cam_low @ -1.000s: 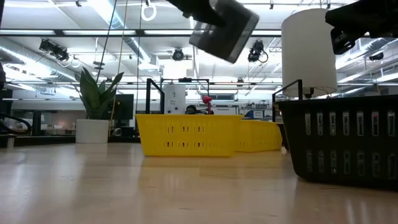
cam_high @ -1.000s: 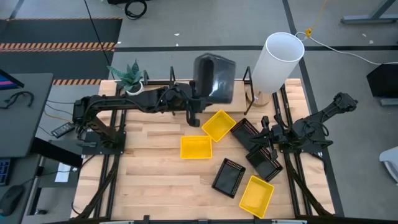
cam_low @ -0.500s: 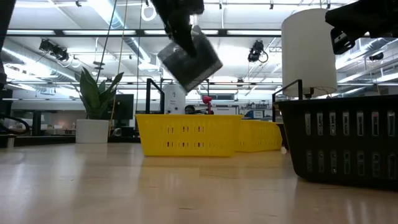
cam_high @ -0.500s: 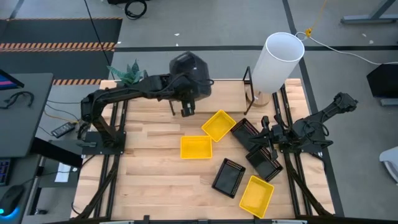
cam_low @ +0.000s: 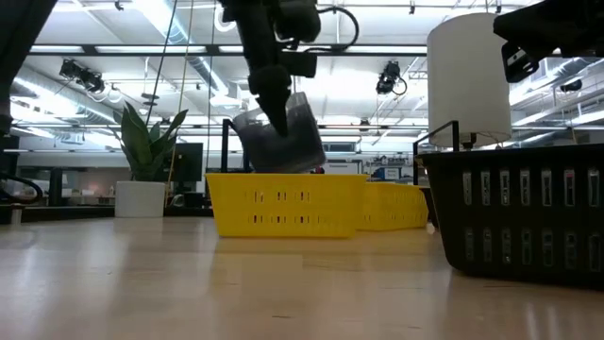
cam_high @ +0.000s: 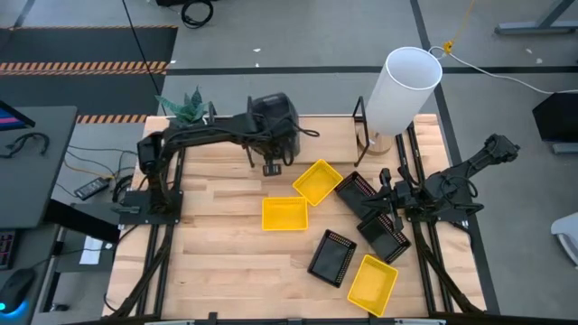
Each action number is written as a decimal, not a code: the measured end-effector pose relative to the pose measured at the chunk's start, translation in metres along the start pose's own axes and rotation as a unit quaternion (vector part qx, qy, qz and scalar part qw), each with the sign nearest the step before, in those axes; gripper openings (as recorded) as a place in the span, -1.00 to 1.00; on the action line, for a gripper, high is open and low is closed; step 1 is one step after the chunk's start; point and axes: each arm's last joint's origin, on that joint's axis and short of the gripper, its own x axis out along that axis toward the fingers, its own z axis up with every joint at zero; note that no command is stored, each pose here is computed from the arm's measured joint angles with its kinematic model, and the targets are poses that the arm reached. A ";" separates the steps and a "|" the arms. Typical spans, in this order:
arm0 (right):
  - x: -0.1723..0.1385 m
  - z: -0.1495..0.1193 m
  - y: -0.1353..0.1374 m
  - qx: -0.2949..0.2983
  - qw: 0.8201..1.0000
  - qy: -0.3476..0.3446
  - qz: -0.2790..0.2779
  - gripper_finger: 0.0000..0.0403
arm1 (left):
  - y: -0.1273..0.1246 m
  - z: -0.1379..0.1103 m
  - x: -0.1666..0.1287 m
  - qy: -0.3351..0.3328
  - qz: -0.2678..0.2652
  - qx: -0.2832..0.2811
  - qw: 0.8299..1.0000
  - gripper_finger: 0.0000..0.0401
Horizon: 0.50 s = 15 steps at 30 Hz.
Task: Stack baskets on shelf by color
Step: Put the stacked transparent black bins on the shelf
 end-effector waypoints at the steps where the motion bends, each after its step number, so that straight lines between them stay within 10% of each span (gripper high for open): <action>1: 0.000 0.000 0.000 0.000 1.000 0.000 0.000 -0.89 | -0.001 0.000 0.003 0.005 -0.001 0.002 1.000 -0.92; 15: 0.000 0.000 0.000 0.000 1.000 0.000 0.000 -0.89 | -0.007 -0.002 0.018 0.054 -0.002 0.025 0.998 -0.92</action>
